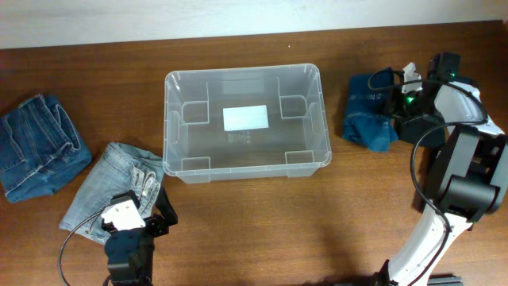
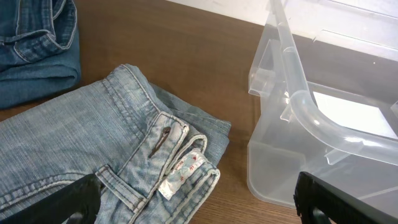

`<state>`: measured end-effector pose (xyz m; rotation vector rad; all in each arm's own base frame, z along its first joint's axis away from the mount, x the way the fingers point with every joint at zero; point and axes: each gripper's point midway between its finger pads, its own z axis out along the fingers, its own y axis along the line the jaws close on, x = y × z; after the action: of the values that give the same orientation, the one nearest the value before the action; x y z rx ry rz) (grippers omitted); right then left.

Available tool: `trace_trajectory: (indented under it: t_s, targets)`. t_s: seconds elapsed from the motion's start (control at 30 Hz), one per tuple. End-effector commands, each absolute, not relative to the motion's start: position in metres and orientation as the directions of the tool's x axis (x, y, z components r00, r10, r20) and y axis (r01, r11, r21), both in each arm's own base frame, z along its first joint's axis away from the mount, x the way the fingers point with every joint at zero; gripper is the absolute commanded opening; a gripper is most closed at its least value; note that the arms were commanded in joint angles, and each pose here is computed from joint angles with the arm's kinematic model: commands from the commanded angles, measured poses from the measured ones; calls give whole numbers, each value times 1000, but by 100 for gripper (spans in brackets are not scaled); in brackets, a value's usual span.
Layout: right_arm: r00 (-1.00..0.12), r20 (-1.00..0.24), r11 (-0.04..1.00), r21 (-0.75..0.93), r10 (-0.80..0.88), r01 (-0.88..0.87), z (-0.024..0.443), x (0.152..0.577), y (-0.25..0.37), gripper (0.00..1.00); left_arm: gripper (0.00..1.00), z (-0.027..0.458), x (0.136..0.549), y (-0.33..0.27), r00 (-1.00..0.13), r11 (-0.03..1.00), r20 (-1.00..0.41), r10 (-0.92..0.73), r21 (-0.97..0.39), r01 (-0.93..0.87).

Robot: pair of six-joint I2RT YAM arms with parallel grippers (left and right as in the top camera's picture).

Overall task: Pack container
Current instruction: 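Lift the teal bundle and carry it over the clear container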

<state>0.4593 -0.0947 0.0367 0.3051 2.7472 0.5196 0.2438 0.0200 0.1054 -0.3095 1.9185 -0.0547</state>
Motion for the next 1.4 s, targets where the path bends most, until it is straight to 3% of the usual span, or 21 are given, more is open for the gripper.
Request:
trace_trajectory:
  t_s: [0.0,0.4,0.7,0.97,1.37]
  targets:
    - [-915,-322,934,332,244,132,63,464,-99,11,99,101,243,18,-335,965,-910,-244,-194,-177]
    - [-808,-563,957,290,173,3,244,443,-69,4,99,101,243,18,-335,965,-910,-244,-194,-177]
    - [-744,-655,919,362,132,-155,324,411,49,4,99,101,243,18,-335,965,-910,-244,-194,-177]
    - [-765,-624,817,518,158,-254,329,419,177,4,99,101,243,18,-335,965,-910,-244,-194,-177]
    - [-879,-443,778,609,177,-150,245,426,304,4,99,101,243,18,-335,965,-910,-244,-194,-177]
